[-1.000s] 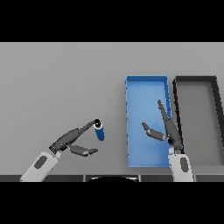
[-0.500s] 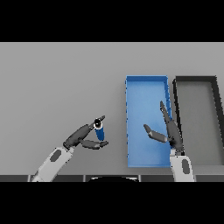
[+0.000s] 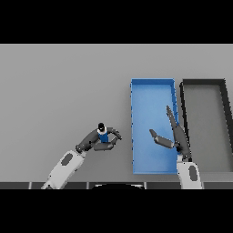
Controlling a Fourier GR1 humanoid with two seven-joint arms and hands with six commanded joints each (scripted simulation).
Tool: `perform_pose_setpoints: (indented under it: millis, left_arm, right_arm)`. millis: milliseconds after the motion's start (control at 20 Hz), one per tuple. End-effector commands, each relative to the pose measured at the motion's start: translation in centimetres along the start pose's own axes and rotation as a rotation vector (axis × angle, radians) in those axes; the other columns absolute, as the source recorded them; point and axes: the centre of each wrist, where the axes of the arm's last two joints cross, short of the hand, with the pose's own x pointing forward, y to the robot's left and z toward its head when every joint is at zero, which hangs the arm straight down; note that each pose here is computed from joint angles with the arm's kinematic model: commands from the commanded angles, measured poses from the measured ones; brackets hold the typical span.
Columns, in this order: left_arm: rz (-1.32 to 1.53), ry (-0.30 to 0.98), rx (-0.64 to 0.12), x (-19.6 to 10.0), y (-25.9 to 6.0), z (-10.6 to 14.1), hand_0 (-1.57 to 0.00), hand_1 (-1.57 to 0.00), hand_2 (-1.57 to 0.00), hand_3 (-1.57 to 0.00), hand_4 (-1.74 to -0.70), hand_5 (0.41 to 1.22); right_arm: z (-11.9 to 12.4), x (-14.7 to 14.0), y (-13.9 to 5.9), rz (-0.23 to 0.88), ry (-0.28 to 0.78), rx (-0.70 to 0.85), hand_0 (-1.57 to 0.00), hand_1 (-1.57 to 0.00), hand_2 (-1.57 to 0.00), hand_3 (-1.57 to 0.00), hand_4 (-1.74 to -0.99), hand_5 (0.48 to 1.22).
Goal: Pick up the blue pipe and place it into the blue bin.
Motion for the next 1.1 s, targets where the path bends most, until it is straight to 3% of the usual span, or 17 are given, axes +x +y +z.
perform_pose_setpoints:
  millis: [0, 100, 200, 350, 450, 750, 1050]
  left_arm:
    - [-0.006, -0.003, 0.014, 0.0, 0.1, 0.1, -0.65, -0.83, -0.94, -0.91, -1.45, 0.941]
    - [-0.005, -0.011, 0.007, 0.1, -0.6, -0.4, -0.98, -1.1, -1.16, -1.11, -1.55, 1.042]
    - [-0.016, -0.022, -0.015, 0.5, -1.3, -0.2, -1.19, -1.27, -1.31, -1.26, -1.62, 1.106]
    - [-0.045, -0.057, -0.011, 0.4, -2.2, -0.1, -1.38, -1.42, -1.44, -1.41, -1.54, 1.162]
    - [-0.069, -0.085, -0.01, 0.3, -2.1, 0.2, -1.45, -1.47, -1.49, -1.47, -1.51, 1.183]
    - [-0.027, -0.268, -0.006, 3.8, -2.4, -1.1, -1.54, -1.54, -1.55, -1.54, -1.48, 1.211]
    - [-0.069, -0.278, -0.039, 6.9, -2.8, -2.2, -1.56, -1.56, -1.57, -1.56, -1.47, 1.218]
  right_arm:
    - [0.1, 0.0, 0.0, 0.002, -0.012, 0.0, 0.0, 0.0, 0.0, 0.0, -1.189, 0.562]
    - [0.2, -0.2, -0.4, 0.014, -0.006, -0.007, 0.0, 0.0, 0.0, 0.0, -1.182, 0.562]
    - [-0.3, -0.1, -0.1, 0.016, 0.0, -0.002, 0.0, 0.0, 0.0, 0.0, -1.178, 0.561]
    - [-0.4, -0.3, 0.2, 0.009, 0.006, -0.004, 0.0, 0.0, 0.0, 0.0, -1.176, 0.559]
    - [0.1, -0.1, 0.0, 0.014, -0.013, -0.003, 0.0, 0.0, 0.0, 0.0, -1.171, 0.558]
    - [-0.1, -0.3, -0.4, 0.046, 0.011, -0.011, 0.0, 0.0, 0.0, 0.0, -1.144, 0.551]
    - [0.0, -0.5, -0.2, 0.047, 0.021, -0.002, 0.0, 0.0, 0.0, 0.0, -1.126, 0.567]
